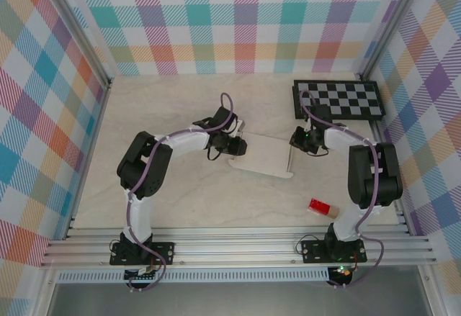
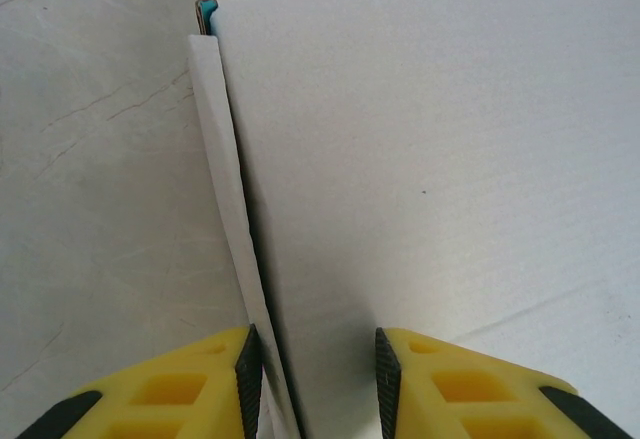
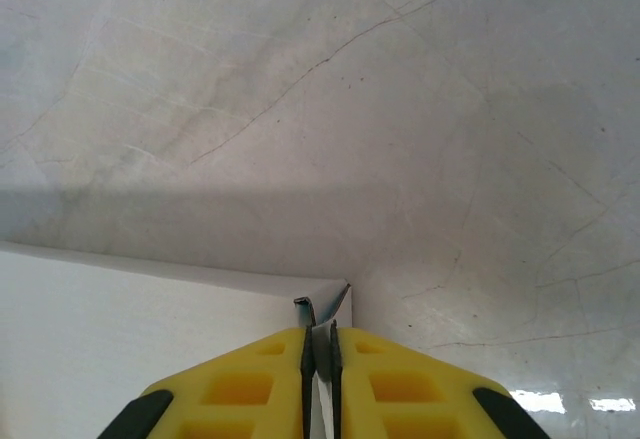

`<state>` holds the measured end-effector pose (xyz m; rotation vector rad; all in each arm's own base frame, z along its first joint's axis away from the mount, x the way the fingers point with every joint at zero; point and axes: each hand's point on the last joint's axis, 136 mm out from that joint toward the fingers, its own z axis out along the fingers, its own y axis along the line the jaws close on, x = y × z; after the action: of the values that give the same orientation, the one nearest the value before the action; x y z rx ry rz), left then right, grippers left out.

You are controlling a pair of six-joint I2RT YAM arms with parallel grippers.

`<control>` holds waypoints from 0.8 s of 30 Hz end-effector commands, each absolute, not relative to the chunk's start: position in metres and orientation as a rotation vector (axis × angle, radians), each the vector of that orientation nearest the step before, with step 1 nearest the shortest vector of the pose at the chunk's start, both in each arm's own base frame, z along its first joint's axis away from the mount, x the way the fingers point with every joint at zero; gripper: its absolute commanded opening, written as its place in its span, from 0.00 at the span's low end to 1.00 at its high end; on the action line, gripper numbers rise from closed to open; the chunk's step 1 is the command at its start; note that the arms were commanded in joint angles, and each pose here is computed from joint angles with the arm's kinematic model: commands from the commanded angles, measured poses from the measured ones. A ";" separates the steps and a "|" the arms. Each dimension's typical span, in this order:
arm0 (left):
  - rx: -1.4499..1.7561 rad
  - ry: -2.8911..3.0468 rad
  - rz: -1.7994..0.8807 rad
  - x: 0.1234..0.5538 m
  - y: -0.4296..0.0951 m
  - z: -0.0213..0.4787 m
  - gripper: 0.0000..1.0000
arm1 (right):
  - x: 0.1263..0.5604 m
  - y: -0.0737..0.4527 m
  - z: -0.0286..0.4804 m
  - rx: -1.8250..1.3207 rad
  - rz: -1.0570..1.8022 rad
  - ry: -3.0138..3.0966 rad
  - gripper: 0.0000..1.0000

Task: Fold the paper box

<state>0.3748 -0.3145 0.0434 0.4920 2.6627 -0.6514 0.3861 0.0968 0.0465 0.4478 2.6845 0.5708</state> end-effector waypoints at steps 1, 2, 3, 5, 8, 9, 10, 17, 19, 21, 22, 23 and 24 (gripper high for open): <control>0.501 2.777 -0.618 0.360 -0.308 0.015 0.36 | 0.388 0.108 0.048 0.469 0.644 2.681 0.12; 0.500 2.778 -0.621 0.360 -0.309 0.014 0.36 | 0.387 0.109 0.047 0.476 0.644 2.687 0.11; 0.501 2.776 -0.627 0.360 -0.311 0.015 0.36 | 0.384 0.112 0.044 0.485 0.644 2.697 0.09; 0.506 2.773 -0.634 0.359 -0.316 0.015 0.35 | 0.380 0.117 0.039 0.513 0.645 2.711 0.08; 0.511 2.773 -0.643 0.358 -0.323 0.015 0.35 | 0.375 0.130 0.036 0.549 0.650 2.726 0.09; 0.515 2.769 -0.648 0.358 -0.325 0.016 0.35 | 0.375 0.135 0.036 0.557 0.648 2.727 0.10; 0.518 2.768 -0.648 0.357 -0.328 0.016 0.35 | 0.374 0.140 0.035 0.559 0.642 2.731 0.11; 0.537 2.766 -0.662 0.352 -0.339 0.016 0.34 | 0.368 0.150 0.029 0.703 0.633 2.723 0.18; 0.541 2.763 -0.660 0.351 -0.341 0.016 0.34 | 0.366 0.148 0.029 0.738 0.620 2.711 0.18; 0.531 2.765 -0.652 0.351 -0.340 0.015 0.34 | 0.365 0.148 0.031 0.745 0.626 2.706 0.20; 0.526 2.764 -0.642 0.352 -0.340 0.014 0.34 | 0.364 0.147 0.033 0.747 0.623 2.708 0.22; 0.519 2.771 -0.631 0.353 -0.337 0.013 0.34 | 0.362 0.146 0.036 0.734 0.612 2.716 0.27; 0.511 2.776 -0.625 0.355 -0.334 0.013 0.34 | 0.363 0.145 0.042 0.701 0.597 2.717 0.30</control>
<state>0.3744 -0.3189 0.0427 0.4637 2.7077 -0.6186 0.3944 0.1110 0.0504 0.7479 2.5771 0.4835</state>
